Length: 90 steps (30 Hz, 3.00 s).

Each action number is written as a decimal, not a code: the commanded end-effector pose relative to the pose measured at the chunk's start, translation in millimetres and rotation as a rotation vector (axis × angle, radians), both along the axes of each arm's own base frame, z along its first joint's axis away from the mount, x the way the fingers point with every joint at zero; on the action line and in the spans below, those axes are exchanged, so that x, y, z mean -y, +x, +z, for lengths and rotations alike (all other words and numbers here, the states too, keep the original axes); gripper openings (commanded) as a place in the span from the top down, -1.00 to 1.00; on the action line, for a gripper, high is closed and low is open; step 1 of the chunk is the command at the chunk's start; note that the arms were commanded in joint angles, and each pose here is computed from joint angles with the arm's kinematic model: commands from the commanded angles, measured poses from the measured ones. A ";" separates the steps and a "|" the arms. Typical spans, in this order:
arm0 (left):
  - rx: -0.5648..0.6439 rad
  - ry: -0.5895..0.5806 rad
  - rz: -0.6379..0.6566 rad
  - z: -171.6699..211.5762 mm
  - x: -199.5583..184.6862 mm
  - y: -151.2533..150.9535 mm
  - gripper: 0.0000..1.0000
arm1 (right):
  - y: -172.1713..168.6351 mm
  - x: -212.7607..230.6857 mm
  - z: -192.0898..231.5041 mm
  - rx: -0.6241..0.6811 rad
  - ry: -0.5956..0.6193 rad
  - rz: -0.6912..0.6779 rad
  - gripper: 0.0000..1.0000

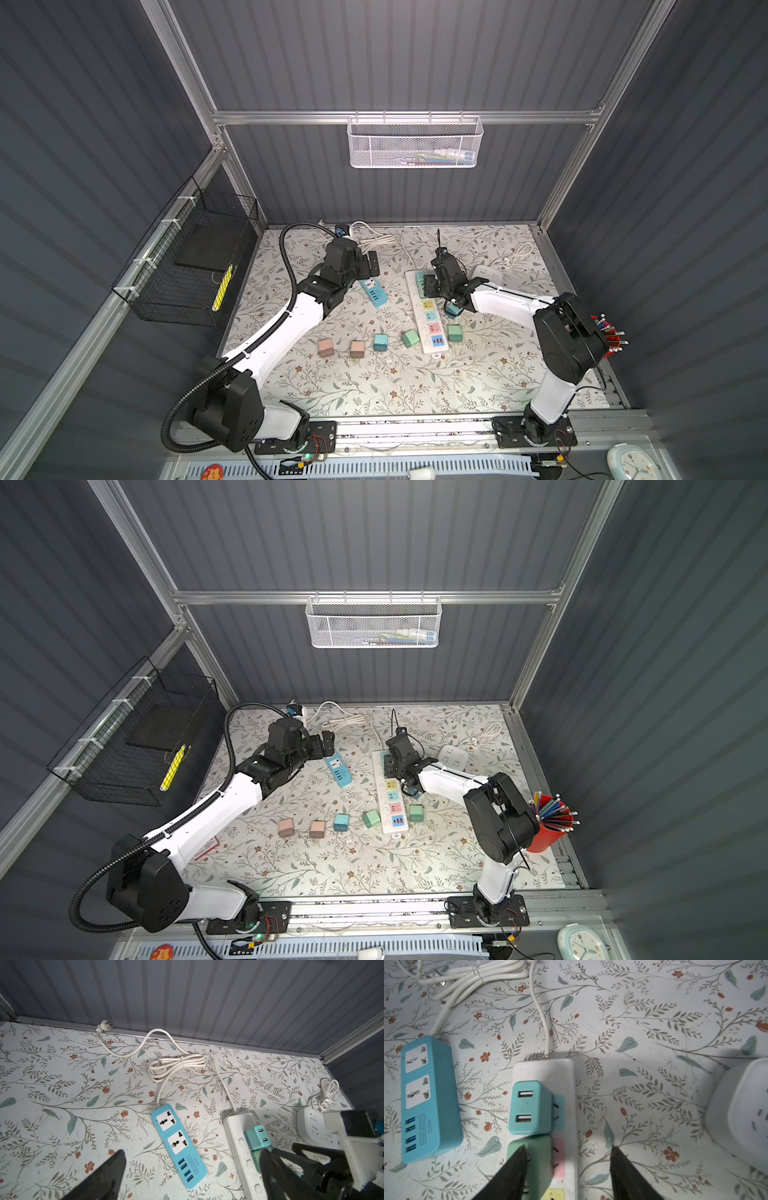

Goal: Insert the plug
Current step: 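Lower the mint adapter with the right gripper into the next socket nearer the robot, then open the right gripper and lift away while left gripper reaches toward a teal cube, then grasp the teal cube adapter with the left gripper and lift it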

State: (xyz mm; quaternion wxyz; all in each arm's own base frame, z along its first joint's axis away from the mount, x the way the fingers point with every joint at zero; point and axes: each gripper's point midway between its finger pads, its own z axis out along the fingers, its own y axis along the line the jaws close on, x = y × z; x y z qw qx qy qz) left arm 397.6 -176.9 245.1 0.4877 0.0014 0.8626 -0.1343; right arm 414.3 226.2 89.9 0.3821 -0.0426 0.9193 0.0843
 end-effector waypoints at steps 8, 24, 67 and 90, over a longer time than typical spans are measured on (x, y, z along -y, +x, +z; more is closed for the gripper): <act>-0.037 -0.006 -0.018 -12.2 7.3 3.2 -1.00 | -24.0 20.5 47.2 0.016 -0.019 0.014 -0.35; -0.461 0.189 -0.169 -84.1 25.2 -100.5 -0.81 | -105.4 85.2 44.5 0.103 0.097 -0.106 -0.73; -0.800 0.555 -0.281 -220.0 42.3 -170.3 -0.14 | -123.7 53.2 52.5 0.089 0.261 0.087 -0.73; -0.726 0.567 -0.382 -208.7 53.0 -163.2 -0.22 | -121.5 54.4 48.8 0.073 0.242 0.075 -0.88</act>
